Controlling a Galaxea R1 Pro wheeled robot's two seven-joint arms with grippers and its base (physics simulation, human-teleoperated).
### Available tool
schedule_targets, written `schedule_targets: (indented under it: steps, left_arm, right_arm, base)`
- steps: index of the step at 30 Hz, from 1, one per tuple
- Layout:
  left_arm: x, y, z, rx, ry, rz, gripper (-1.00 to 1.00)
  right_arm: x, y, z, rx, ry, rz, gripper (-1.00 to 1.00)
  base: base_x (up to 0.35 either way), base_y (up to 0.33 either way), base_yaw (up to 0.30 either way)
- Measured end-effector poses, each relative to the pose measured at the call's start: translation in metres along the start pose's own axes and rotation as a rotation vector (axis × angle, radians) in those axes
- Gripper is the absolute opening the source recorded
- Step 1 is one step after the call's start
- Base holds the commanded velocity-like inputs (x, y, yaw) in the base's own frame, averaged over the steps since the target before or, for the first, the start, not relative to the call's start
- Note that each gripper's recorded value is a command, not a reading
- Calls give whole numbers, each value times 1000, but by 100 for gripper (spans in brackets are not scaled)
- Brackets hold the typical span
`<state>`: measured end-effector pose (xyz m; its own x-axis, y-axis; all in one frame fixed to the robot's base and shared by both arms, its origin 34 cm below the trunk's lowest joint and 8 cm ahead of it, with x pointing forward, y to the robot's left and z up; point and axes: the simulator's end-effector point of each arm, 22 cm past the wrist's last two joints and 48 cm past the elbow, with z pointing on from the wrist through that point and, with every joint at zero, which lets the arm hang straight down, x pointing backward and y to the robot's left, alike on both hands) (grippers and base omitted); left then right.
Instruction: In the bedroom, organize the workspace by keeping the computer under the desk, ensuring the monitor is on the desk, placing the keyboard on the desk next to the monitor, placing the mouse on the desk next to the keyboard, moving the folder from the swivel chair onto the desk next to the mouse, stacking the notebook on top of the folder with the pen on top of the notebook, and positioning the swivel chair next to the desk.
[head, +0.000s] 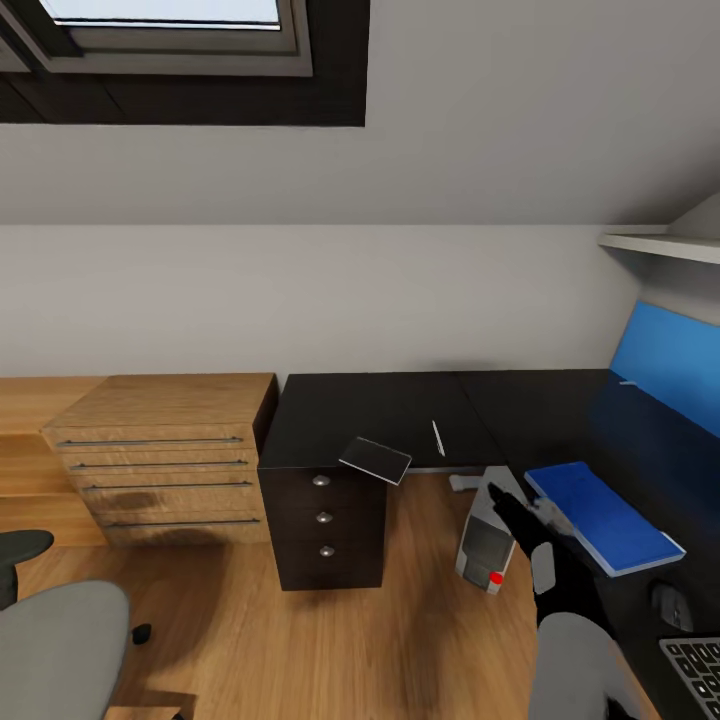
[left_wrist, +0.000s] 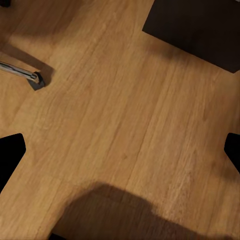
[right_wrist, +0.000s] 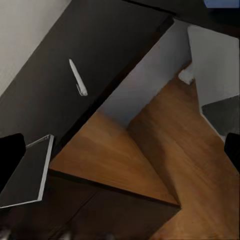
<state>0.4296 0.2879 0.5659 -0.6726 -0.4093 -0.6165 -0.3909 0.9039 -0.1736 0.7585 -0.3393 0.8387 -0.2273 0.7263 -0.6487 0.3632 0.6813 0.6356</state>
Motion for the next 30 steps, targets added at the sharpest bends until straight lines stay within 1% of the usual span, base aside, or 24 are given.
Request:
schedule_targets:
  steps: [1,2,4,5,6,7,9,11,13,14,16,19,21,23,24,26,28,30]
  left_arm:
    - [0,0,0,0,0,0,100]
    - [0,0,0,0,0,0,100]
    - [0,1,0,-1,0,1,100]
    - [0,1,0,-1,0,1,100]
    - [0,1,0,-1,0,1,100]
    - [0,1,0,-1,0,1,100]
    - [0,1,0,-1,0,1,100]
    - [0,1,0,-1,1,1,100]
    - [0,1,0,-1,1,1,100]
    - [0,1,0,0,1,1,100]
    - [0,1,0,0,1,1,100]
    - [0,1,0,0,1,2,100]
    - [0,1,0,0,1,2,100]
    - [0,1,0,0,1,2,100]
    - [0,1,0,0,0,2,100]
    - [0,1,0,0,0,2,100]
    - [0,1,0,0,0,1,100]
    - [0,1,0,0,0,1,100]
  right_arm:
    - [16,6,2,-19,33,-61,100]
    - [25,8,3,-28,49,-93,100]
    - [64,19,7,-65,107,-207,100]
    - [75,21,7,-76,123,-232,100]
    - [95,25,7,-97,146,-279,100]
    - [104,26,7,-106,157,-299,100]
    - [129,25,5,-124,177,-368,100]
    - [141,23,4,-125,173,-402,100]
    - [153,18,2,-122,166,-425,100]
    - [155,16,1,-120,168,-428,100]
    - [163,2,-2,-104,184,-429,100]
    - [159,-16,-3,-81,188,-438,100]
    - [153,-42,-5,-36,191,-448,100]
    - [152,-61,-10,2,191,-456,100]
    - [152,-80,-15,39,188,-465,100]
    - [152,-100,-22,74,176,-479,100]
    - [151,-109,-27,89,161,-489,100]
    - [151,-113,-29,93,151,-496,100]
  base:
    - [0,0,0]
    - [0,0,0]
    - [0,0,0]
    - [0,0,0]
    - [0,0,0]
    - [0,0,0]
    - [0,0,0]
    - [0,0,0]
    - [0,0,0]
    - [0,0,0]
    - [0,0,0]
    - [0,0,0]
    - [0,0,0]
    - [0,0,0]
    - [0,0,0]
    - [0,0,0]
    - [0,0,0]
    - [0,0,0]
